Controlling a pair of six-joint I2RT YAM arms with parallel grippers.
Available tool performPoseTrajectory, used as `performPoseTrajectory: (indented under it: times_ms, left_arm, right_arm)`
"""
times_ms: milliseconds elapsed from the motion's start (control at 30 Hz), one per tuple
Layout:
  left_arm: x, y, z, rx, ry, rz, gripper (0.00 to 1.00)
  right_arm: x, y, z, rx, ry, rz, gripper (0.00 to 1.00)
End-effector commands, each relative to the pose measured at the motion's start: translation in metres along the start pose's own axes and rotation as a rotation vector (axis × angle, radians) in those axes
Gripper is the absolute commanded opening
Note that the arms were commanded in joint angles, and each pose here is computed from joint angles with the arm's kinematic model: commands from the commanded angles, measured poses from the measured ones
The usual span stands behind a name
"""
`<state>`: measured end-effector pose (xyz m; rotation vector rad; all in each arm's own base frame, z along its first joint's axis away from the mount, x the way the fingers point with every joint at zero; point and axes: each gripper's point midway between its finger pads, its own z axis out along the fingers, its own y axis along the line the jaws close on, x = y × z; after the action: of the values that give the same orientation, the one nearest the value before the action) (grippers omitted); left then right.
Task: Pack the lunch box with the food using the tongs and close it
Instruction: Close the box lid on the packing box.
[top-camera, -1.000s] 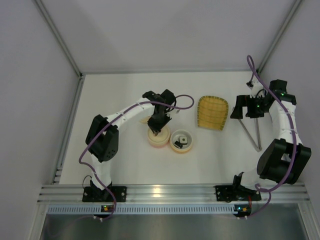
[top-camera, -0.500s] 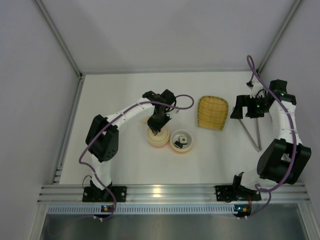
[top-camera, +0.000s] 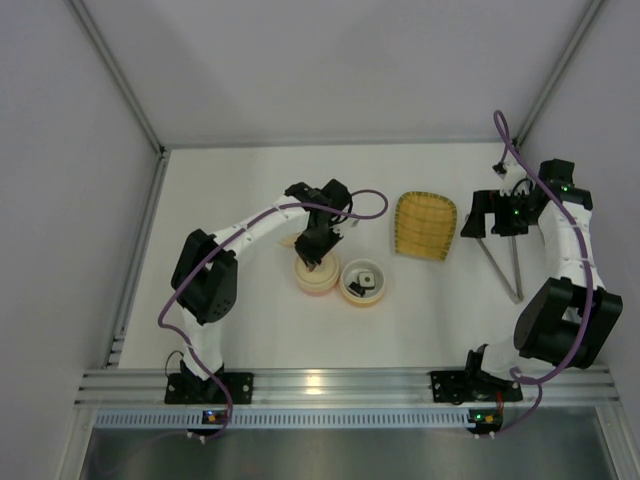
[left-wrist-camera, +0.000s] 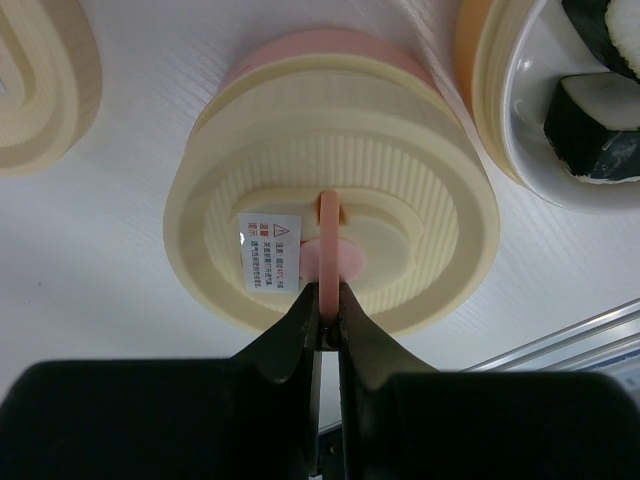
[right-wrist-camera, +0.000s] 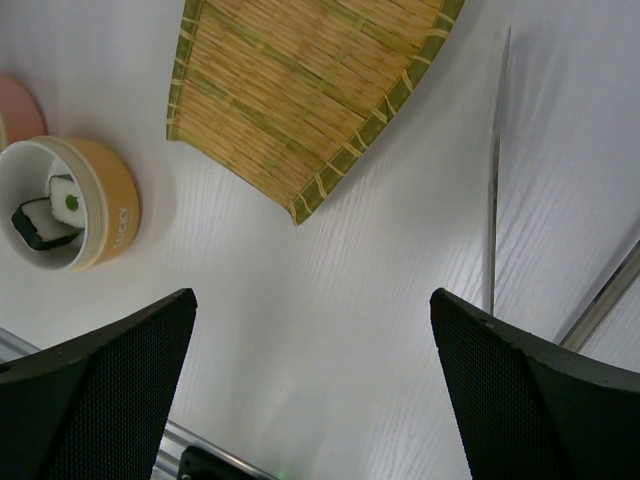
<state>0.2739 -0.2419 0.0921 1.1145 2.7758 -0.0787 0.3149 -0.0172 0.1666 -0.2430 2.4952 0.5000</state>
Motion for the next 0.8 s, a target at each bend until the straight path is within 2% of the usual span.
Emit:
performPoseTrajectory:
  times_ms: [0, 600, 767]
  left_arm:
    - [-0.0031, -0.0068, 0.0028, 0.032, -0.008, 0.005, 0.08]
    - [-0.0015, -0.0022, 0.0073, 0.012, 0.006, 0.003, 0.13]
    - [-0.0005, -0.0023, 0.0081, 0.013, 0.011, 0.0, 0.19]
  right_arm:
    - [-0.0086, 0.0039, 0.0028, -0.017, -0.032, -0.033, 0.99]
    - [-0.011, 0.0039, 0.0024, -0.019, -0.036, -0.035, 0.99]
    - [-0.0118, 0.0032, 0.0019, -0.017, -0.039, -0.035, 0.99]
